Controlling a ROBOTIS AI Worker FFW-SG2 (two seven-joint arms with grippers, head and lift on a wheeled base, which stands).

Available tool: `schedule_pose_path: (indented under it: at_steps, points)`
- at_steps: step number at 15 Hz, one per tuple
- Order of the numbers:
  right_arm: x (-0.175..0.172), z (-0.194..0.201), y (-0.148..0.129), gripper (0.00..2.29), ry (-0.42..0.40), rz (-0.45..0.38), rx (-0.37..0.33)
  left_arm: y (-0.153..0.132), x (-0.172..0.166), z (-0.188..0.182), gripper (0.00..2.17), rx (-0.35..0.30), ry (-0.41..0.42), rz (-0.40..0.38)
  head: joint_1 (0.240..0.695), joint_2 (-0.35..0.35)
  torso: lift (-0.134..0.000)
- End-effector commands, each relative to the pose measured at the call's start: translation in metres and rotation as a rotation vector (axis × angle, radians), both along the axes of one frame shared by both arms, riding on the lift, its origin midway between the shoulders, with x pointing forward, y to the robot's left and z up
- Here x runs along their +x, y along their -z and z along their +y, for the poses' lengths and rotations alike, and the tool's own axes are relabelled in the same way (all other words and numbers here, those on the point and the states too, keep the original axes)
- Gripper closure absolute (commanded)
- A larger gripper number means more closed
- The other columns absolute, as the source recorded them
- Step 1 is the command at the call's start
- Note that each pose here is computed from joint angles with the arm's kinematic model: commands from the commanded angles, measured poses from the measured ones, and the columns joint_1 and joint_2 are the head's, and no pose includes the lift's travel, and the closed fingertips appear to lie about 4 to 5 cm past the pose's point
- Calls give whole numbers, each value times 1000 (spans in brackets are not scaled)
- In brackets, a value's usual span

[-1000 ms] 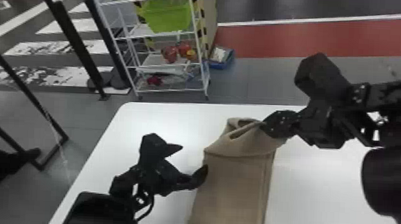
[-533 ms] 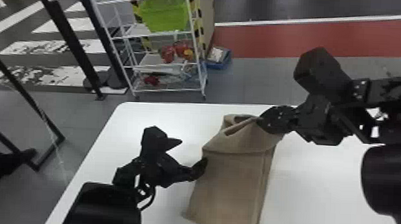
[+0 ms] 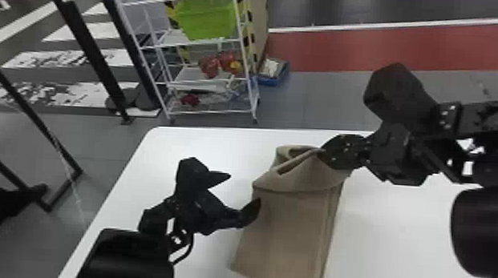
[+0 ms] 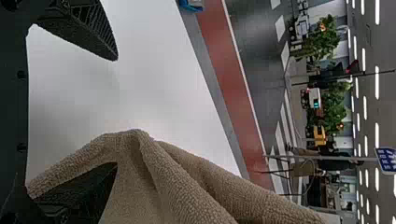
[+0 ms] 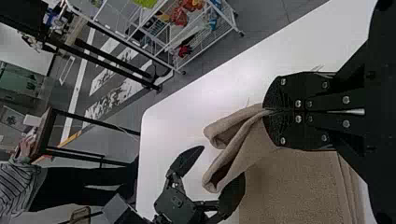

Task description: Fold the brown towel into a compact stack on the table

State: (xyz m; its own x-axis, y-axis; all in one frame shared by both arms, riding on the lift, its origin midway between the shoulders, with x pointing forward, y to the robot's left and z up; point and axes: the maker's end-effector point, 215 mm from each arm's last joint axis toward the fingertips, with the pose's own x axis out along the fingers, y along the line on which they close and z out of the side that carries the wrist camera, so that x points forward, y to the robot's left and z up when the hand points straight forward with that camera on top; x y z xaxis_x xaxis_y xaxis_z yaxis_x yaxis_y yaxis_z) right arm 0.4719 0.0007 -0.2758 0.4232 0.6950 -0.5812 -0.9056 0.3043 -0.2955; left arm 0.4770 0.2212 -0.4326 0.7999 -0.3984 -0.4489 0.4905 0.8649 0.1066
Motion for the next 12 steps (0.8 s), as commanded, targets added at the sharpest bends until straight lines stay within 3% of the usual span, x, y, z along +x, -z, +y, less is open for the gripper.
schedule_pose_path:
  at_steps: [1,7,12]
  points:
    - [2,-1,-3,1534,-1,-5,0,-8,-4,-4,76,-4,8,-8,695,257,-119]
    - [-2,1,2,1531,-6,7,4,-8,21,-17,80,1,2,-27,695,241,-119]
    - [-4,-3,-3,1531,2,-1,15,12,25,-11,80,8,-4,14,695,232,-119]
